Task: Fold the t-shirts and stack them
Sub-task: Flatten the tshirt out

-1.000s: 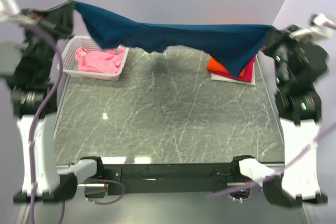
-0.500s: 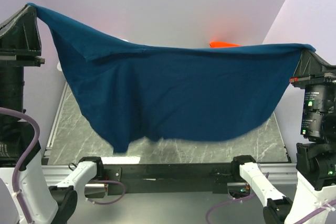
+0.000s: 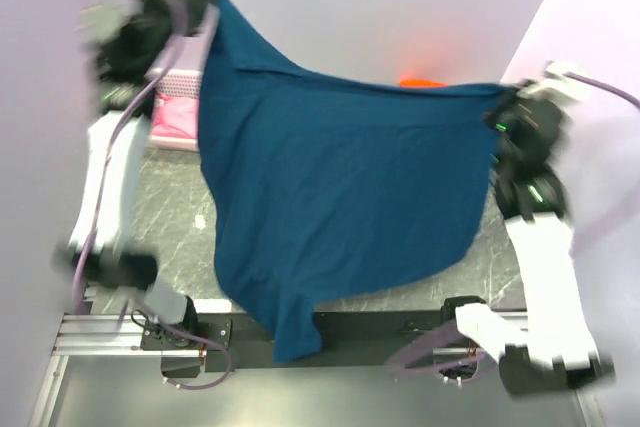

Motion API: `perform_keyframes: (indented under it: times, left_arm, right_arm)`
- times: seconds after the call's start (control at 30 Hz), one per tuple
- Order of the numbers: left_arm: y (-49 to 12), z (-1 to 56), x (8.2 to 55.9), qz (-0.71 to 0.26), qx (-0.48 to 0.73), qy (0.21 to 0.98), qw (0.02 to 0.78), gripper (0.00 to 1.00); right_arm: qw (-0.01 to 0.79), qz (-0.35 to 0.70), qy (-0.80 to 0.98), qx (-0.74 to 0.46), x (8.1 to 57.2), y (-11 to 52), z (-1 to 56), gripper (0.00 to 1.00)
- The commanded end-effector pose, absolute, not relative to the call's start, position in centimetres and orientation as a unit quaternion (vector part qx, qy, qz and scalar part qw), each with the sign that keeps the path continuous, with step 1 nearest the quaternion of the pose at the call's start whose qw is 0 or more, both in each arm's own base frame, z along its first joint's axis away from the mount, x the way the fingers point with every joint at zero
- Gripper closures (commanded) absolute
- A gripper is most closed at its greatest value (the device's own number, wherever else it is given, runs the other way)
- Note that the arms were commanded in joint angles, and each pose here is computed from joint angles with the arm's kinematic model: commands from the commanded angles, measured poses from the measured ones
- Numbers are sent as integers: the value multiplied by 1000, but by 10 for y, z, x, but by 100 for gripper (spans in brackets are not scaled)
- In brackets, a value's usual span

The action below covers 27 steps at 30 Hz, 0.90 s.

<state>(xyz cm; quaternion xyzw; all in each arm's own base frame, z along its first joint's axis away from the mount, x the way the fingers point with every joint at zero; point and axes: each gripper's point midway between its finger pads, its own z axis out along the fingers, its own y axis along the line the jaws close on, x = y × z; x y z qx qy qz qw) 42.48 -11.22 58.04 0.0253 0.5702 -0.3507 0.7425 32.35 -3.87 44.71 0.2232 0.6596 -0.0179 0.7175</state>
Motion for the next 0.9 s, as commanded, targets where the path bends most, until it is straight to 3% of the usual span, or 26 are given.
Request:
perform_keyframes:
  times: [0.0, 0.07, 0.1, 0.13, 0.17, 0.2, 0.23, 0.27, 0.37, 0.53, 0.87]
  left_arm:
    - [-150, 419, 529, -373, -1, 716, 590, 99]
    - [-166, 385, 555, -382, 1, 740, 554, 85]
    - [-173, 327, 581, -376, -16, 773, 510, 75]
    - [-184, 322, 590, -379, -9, 772, 509, 45]
    - [-192, 288, 603, -379, -15, 785, 490, 30]
    - [-198, 280, 609, -383, -12, 784, 489, 16]
    - [-207, 280, 610, -392, -5, 781, 487, 1]
    - [-214, 269, 612, -397, -5, 785, 475, 1]
    - [-227, 278, 601, -409, 8, 778, 476, 1]
    - [-232, 256, 563, -415, 9, 794, 445, 0]
    - [-197, 199, 467, -302, -64, 884, 351, 0]
  right_arm:
    - [648, -54, 714, 260, 390, -55, 354, 100]
    - [620, -47, 739, 258, 416, -53, 321, 100]
    - [587, -51, 767, 254, 442, -51, 289, 100]
    - [568, -53, 777, 265, 453, -59, 273, 88]
    - [513, -50, 817, 259, 471, -57, 224, 73]
    - [508, -40, 817, 268, 487, -61, 228, 45]
    - [490, -38, 828, 269, 496, -63, 218, 38]
    - [438, -42, 858, 267, 499, -61, 180, 36]
    - [438, -31, 862, 255, 511, -57, 185, 31]
    - [437, -3, 867, 239, 491, -44, 190, 18]
    - [364, 82, 905, 203, 416, 13, 162, 20]
